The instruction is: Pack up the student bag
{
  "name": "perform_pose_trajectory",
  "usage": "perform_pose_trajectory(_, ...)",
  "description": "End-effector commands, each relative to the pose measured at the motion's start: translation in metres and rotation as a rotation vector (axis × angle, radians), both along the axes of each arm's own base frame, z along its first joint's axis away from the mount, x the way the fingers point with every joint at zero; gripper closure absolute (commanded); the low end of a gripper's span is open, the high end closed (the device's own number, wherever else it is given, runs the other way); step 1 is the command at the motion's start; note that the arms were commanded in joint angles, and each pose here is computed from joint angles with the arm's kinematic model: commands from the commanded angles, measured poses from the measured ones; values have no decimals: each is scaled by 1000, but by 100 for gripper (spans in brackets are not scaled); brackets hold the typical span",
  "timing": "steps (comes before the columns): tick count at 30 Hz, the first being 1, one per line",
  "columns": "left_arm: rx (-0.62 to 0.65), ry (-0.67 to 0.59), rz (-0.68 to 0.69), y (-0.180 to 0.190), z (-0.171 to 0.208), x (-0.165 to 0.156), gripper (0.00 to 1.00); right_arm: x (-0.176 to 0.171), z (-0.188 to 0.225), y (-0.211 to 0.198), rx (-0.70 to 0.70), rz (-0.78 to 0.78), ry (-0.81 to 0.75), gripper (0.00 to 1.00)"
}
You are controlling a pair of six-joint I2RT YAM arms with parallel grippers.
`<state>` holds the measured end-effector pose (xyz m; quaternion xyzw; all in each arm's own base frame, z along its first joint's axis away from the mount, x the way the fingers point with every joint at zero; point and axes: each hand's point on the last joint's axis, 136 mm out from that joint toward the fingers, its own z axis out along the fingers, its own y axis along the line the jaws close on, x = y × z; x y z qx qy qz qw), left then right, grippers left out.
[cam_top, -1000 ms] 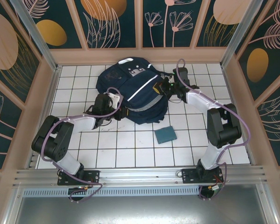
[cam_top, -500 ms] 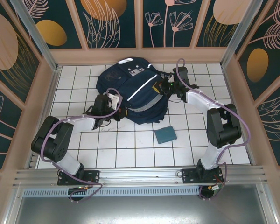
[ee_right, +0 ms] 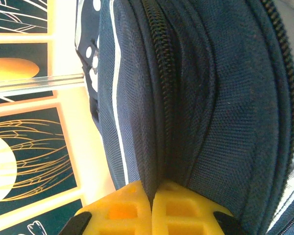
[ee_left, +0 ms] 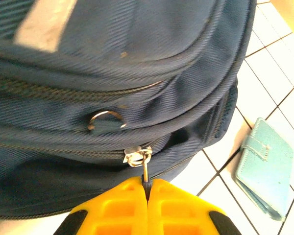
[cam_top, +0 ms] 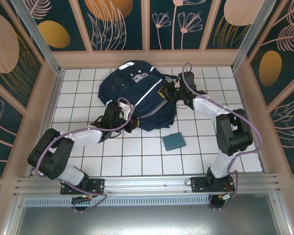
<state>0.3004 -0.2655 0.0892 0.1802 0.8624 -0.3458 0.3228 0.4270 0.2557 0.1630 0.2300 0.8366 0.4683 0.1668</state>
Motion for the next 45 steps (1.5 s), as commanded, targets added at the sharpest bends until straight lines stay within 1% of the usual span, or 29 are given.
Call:
perform_pose_trajectory(1,-112,3,-78,-30,21,-16,100,5,9,18,33,16,-82,100)
perform_pose_trajectory(2,-131,-2,-71,-34,27,-14,99,2,6,18,25,22,-79,97)
perform_pose_trajectory(3,-142,3,-59,-35,30,-11,94,0,5,16,13,26,-85,92)
perform_pose_trajectory(4,-141,8,-36,-34,32,-7,84,-3,2,11,-10,28,-90,84)
perform_pose_trajectory(6,-126,7,-10,-31,37,-3,70,-10,0,-2,-95,24,-110,68)
perform_pose_trajectory(8,-106,13,19,-25,41,-3,49,-18,0,-22,-229,9,-140,54)
perform_pose_trajectory(10,-88,21,44,-18,42,-4,39,-29,-2,-41,-351,3,-154,47)
perform_pose_trajectory(13,-89,35,92,-5,48,-3,30,-49,-5,-55,-512,33,-176,43)
perform_pose_trajectory(15,-98,46,167,11,51,5,24,-65,-9,-49,-582,80,-187,42)
perform_pose_trajectory(18,-131,71,305,41,54,22,19,-89,-18,-21,-633,185,-203,43)
perform_pose_trajectory(20,-144,85,398,60,53,32,18,-103,-26,1,-667,251,-212,44)
perform_pose_trajectory(22,-131,91,499,78,50,39,18,-117,-37,23,-720,304,-207,46)
perform_pose_trajectory(25,-118,100,619,101,45,45,15,-131,-48,50,-807,343,-202,48)
perform_pose_trajectory(29,-107,105,725,124,39,46,12,-142,-64,70,-902,342,-171,55)
perform_pose_trajectory(33,-114,111,775,136,36,45,8,-145,-78,79,-920,329,-133,56)
perform_pose_trajectory(36,-124,121,774,135,33,43,8,-142,-82,85,-913,332,-131,57)
perform_pose_trajectory(41,-128,140,768,133,29,42,8,-137,-85,92,-920,343,-133,66)
perform_pose_trajectory(45,-145,154,762,130,27,41,8,-136,-90,91,-940,345,-124,73)
